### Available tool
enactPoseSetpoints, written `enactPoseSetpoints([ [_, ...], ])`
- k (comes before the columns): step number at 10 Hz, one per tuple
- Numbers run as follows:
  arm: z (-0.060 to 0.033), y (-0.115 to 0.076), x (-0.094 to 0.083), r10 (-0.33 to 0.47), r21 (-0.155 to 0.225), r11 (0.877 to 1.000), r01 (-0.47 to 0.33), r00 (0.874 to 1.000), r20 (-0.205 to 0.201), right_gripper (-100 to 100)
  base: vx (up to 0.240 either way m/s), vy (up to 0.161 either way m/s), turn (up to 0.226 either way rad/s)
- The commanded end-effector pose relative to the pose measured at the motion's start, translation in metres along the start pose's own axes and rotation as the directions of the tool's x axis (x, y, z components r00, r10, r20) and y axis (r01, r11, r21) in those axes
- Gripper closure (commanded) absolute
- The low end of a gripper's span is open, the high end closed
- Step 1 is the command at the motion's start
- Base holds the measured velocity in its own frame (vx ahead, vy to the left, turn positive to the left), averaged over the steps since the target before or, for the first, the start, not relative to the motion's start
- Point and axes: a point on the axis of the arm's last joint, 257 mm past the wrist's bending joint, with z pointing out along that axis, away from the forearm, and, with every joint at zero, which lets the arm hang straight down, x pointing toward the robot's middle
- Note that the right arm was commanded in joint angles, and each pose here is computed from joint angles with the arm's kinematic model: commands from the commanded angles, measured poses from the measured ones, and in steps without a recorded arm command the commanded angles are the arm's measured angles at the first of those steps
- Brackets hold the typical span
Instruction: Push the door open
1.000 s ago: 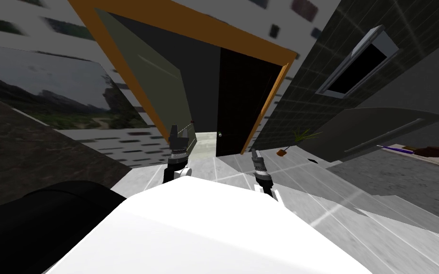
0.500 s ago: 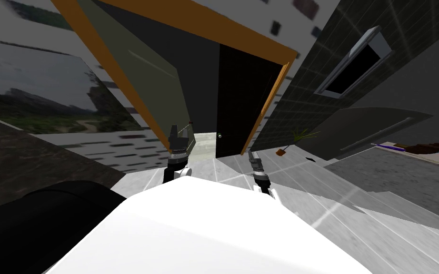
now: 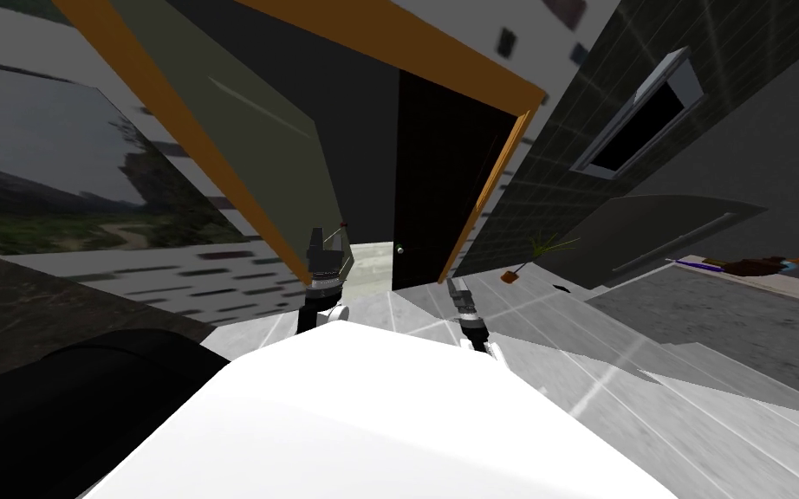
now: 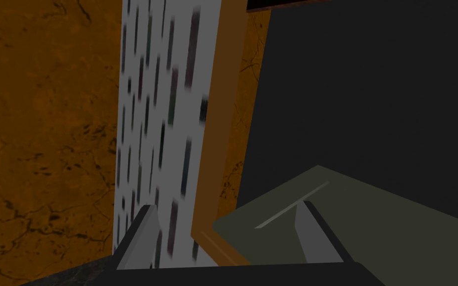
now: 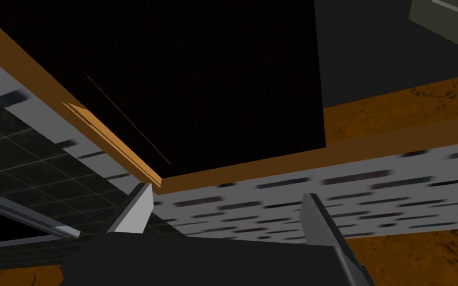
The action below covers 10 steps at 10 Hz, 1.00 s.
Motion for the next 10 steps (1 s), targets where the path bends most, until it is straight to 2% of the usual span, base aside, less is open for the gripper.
enactPoseSetpoints([
  [1,-0.0035,-0.004,0.011,-0.028,-0.004,1.000,0.028,0.999,-0.024,-100,0.092,0.068,-0.056],
  [7,-0.0151,-0.013,0.049,-0.119,-0.027,0.993,0.116,0.987,-0.110,-100,0.084,0.068,-0.058],
  [9,-0.0194,-0.015,0.061,-0.145,-0.038,0.989,0.141,0.980,-0.138,-100,0.092,0.058,-0.048],
  [10,-0.0240,-0.017,0.074,-0.170,-0.051,0.985,0.164,0.972,-0.164,-100,0.130,0.096,-0.085],
])
